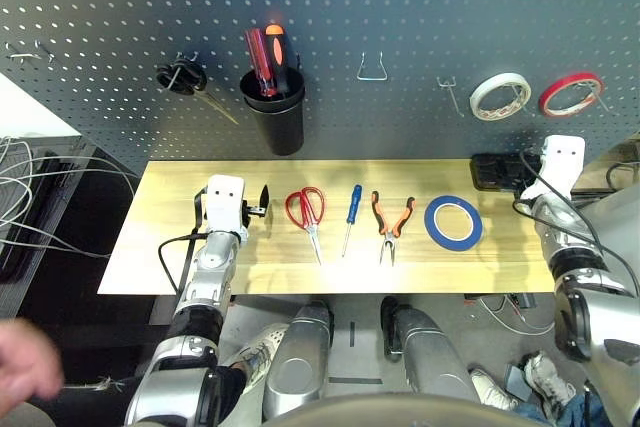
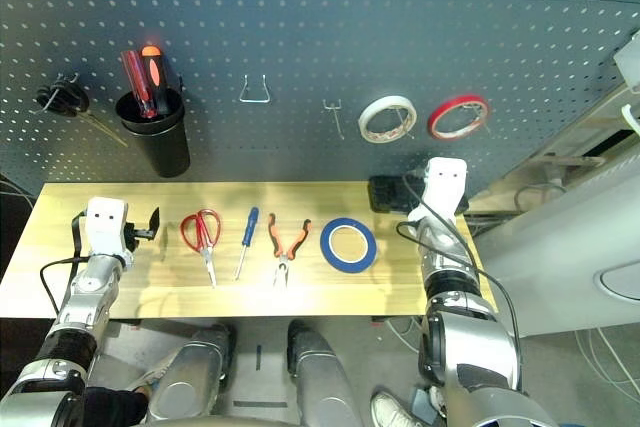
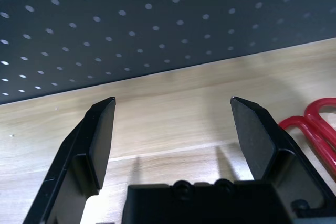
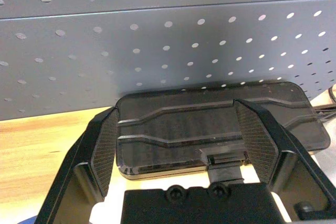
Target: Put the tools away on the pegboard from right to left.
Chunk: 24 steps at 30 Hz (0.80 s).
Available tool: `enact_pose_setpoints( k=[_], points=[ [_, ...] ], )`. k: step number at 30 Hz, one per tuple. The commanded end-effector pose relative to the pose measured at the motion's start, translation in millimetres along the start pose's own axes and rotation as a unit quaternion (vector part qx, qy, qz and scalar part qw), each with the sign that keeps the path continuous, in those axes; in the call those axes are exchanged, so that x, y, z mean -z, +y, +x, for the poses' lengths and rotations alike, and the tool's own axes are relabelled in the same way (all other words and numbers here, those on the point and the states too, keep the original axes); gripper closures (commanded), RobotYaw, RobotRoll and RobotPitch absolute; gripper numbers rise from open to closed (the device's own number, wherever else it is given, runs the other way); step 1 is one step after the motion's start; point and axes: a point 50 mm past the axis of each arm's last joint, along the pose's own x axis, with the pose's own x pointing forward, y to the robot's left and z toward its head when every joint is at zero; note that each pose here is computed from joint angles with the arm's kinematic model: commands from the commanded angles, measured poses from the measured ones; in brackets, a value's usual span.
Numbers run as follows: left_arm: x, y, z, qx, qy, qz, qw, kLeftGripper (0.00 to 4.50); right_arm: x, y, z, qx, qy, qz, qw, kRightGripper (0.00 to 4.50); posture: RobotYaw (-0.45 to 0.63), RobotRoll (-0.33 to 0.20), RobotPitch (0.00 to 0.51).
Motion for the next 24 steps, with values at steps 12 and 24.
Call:
enact_pose_setpoints(
  k=[12,24],
  points=[
    [-24,-31,-6,0.174,-0.051,0.047,0.982,0.03,23,16,-10,-0.147,0.102,0.021,0.984,0.00,0.12,0.000,0.196],
    [-58,-79,-5,0.352,-0.105,0.139,0.920,0.03,50,37,-34,-0.191,0.216,-0.026,0.957,0.00,0.11,0.000,0.190]
  ],
)
